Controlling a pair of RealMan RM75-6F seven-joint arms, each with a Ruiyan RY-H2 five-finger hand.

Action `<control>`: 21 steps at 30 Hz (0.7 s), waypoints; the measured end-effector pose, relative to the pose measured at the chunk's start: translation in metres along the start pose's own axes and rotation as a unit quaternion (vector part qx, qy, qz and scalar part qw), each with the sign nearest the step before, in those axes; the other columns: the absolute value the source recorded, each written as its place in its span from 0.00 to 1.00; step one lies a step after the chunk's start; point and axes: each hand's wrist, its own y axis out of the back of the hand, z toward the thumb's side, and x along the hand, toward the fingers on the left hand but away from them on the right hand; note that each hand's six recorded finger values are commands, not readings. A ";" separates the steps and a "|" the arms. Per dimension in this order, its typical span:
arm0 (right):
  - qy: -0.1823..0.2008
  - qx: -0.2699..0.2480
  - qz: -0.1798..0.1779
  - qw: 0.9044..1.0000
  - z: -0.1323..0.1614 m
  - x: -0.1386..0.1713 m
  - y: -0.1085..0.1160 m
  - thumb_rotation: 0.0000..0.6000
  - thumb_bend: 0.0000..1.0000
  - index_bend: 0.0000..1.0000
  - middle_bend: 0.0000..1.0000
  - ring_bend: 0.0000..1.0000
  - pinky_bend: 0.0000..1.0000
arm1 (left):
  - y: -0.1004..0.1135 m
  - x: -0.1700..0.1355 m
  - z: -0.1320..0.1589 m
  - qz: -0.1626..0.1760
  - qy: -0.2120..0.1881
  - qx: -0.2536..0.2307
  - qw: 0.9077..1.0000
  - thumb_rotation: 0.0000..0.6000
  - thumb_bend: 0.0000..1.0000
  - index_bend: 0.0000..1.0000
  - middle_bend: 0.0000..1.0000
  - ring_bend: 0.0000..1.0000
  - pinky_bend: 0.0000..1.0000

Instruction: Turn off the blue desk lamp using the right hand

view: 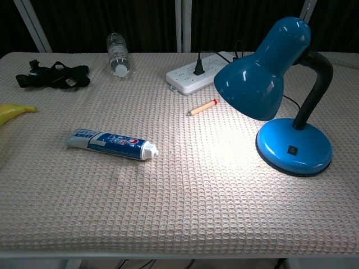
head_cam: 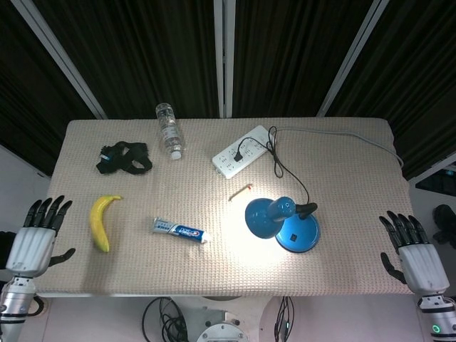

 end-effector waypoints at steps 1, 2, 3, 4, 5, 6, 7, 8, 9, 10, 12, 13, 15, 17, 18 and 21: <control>0.009 0.006 0.009 1.000 0.007 -0.002 -0.003 1.00 0.47 0.00 0.02 0.00 0.00 | -0.001 0.000 0.000 0.000 0.000 0.001 1.000 1.00 0.09 0.07 0.00 0.00 0.00; 0.023 0.013 0.021 0.999 0.017 -0.004 -0.008 1.00 0.48 0.00 0.03 0.00 0.00 | -0.001 0.000 0.001 -0.001 0.000 0.002 1.000 1.00 0.09 0.07 0.00 0.00 0.00; 0.034 0.018 0.030 0.999 0.025 -0.005 -0.012 1.00 0.48 0.00 0.03 0.00 0.00 | -0.001 -0.001 0.002 0.000 0.000 0.002 1.000 1.00 0.09 0.07 0.00 0.00 0.00; 0.045 0.022 0.038 0.998 0.033 -0.006 -0.016 1.00 0.48 0.00 0.04 0.00 0.00 | -0.001 -0.001 0.002 0.000 -0.001 0.003 1.000 1.00 0.09 0.07 0.00 0.00 0.00; 0.060 0.026 0.047 0.997 0.044 -0.007 -0.022 1.00 0.48 0.00 0.04 0.00 0.00 | 0.000 -0.002 0.003 0.000 -0.001 0.003 1.000 1.00 0.09 0.07 0.00 0.00 0.00; 0.070 0.028 0.052 0.996 0.052 -0.008 -0.026 1.00 0.49 0.00 0.05 0.00 0.00 | 0.000 -0.003 0.002 0.000 -0.001 0.003 1.000 1.00 0.09 0.07 0.00 0.00 0.00; 0.079 0.027 0.055 0.995 0.060 -0.009 -0.030 1.00 0.50 0.00 0.06 0.00 0.00 | 0.000 -0.003 0.002 -0.001 0.000 0.003 1.000 1.00 0.09 0.07 0.00 0.00 0.00; 0.088 0.024 0.057 0.994 0.069 -0.011 -0.034 1.00 0.52 0.00 0.07 0.00 0.00 | 0.000 -0.004 0.002 -0.001 0.000 0.002 1.000 1.00 0.09 0.07 0.00 0.00 0.00; 0.094 0.021 0.057 0.994 0.074 -0.012 -0.037 1.00 0.55 0.00 0.08 0.00 0.00 | -0.001 -0.004 0.002 -0.001 0.000 0.001 1.000 1.00 0.09 0.07 0.00 0.00 0.00; 0.099 0.019 0.057 0.993 0.079 -0.014 -0.039 1.00 0.56 0.00 0.09 0.00 0.00 | -0.001 -0.004 0.001 -0.002 0.001 0.000 1.000 1.00 0.09 0.07 0.00 0.00 0.00; 0.109 0.018 0.055 0.992 0.089 -0.017 -0.045 1.00 0.59 0.00 0.12 0.00 0.00 | -0.001 -0.005 0.001 -0.003 0.001 -0.003 1.000 1.00 0.09 0.07 0.00 0.00 0.00; 0.112 0.018 0.055 0.992 0.092 -0.018 -0.047 1.00 0.59 0.00 0.13 0.00 0.00 | -0.002 -0.006 0.000 -0.003 0.001 -0.003 1.000 1.00 0.09 0.07 0.00 0.00 0.00; 0.121 0.017 0.055 0.991 0.100 -0.022 -0.053 1.00 0.60 0.00 0.14 0.00 0.00 | -0.002 -0.007 0.000 -0.003 0.000 -0.004 1.000 1.00 0.09 0.07 0.00 0.00 0.00; 0.128 0.018 0.055 0.990 0.107 -0.025 -0.057 1.00 0.61 0.00 0.15 0.00 0.00 | -0.002 -0.008 -0.001 -0.003 0.000 -0.006 1.000 1.00 0.09 0.07 0.00 0.00 0.00; 0.130 0.018 0.056 0.990 0.109 -0.027 -0.059 1.00 0.61 0.00 0.15 0.00 0.00 | -0.002 -0.008 -0.001 -0.002 0.000 -0.007 1.000 1.00 0.09 0.07 0.00 0.00 0.00; 0.130 0.022 0.059 0.990 0.112 -0.031 -0.063 1.00 0.61 0.00 0.15 0.00 0.00 | -0.002 -0.010 -0.003 -0.001 0.000 -0.009 1.000 1.00 0.09 0.07 0.00 0.00 0.00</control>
